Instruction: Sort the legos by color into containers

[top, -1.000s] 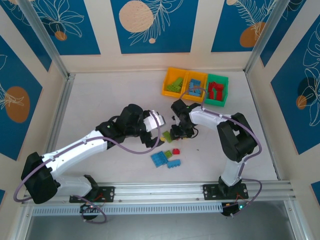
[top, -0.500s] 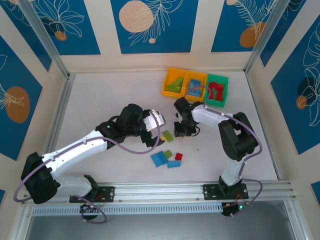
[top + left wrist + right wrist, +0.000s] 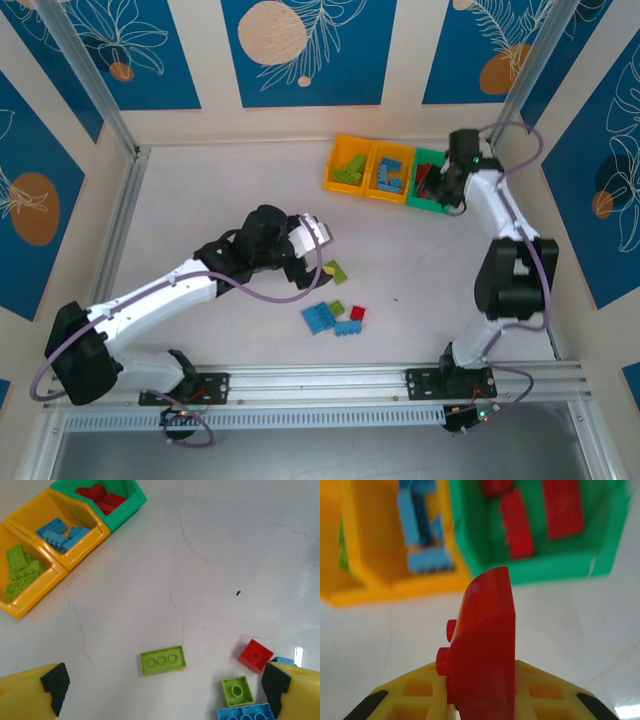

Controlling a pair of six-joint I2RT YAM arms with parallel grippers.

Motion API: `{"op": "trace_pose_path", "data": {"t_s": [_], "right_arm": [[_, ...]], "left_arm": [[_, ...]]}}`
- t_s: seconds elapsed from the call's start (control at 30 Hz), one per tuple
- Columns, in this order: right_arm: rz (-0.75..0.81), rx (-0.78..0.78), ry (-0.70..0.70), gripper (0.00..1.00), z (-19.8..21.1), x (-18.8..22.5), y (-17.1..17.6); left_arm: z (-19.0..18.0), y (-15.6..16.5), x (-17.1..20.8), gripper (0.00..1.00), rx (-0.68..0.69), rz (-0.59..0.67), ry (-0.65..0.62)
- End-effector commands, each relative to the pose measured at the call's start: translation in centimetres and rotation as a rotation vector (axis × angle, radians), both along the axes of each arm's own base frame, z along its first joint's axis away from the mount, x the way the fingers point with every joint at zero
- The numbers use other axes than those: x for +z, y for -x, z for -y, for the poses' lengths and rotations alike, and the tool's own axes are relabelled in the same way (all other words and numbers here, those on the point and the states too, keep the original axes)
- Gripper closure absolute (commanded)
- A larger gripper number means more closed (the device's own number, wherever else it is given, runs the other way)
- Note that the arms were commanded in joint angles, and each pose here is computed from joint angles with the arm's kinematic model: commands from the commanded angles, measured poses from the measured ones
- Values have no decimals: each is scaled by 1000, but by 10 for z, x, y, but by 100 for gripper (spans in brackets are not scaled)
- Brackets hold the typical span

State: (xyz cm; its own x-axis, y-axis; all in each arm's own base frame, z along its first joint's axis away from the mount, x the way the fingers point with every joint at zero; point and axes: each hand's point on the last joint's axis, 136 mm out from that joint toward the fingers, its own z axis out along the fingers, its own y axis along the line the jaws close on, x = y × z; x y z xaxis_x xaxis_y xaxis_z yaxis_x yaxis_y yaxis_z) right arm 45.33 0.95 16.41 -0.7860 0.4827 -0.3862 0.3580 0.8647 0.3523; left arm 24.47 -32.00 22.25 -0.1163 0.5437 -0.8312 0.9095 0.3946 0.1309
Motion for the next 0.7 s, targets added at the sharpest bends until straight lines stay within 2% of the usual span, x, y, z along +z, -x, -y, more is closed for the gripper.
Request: {"op": "trace_pose_path", "data": {"t_s": [0.0, 0.07, 0.13, 0.27, 0.33, 0.5, 0.67], "right_arm": [[-70, -14, -14, 82, 13, -18, -36], [-116, -30, -38, 81, 20, -24, -56], [-149, -38, -42, 74, 24, -25, -70], [-179, -71, -27, 50, 32, -24, -76], [-176, -85, -34, 43, 35, -18, -72], [-167, -60, -41, 40, 31, 1, -45], [-142, -20, -115, 40, 6, 21, 15]], "left_arm": [[7, -8, 12, 0, 46, -12, 35], [7, -8, 13, 0, 57, -18, 39], [5, -8, 14, 0, 71, -17, 40], [1, -8, 14, 0, 88, -13, 34], [0, -8, 13, 0, 90, -12, 33], [3, -9, 10, 0, 76, -7, 22], [8, -10, 9, 0, 48, 7, 12]]}}
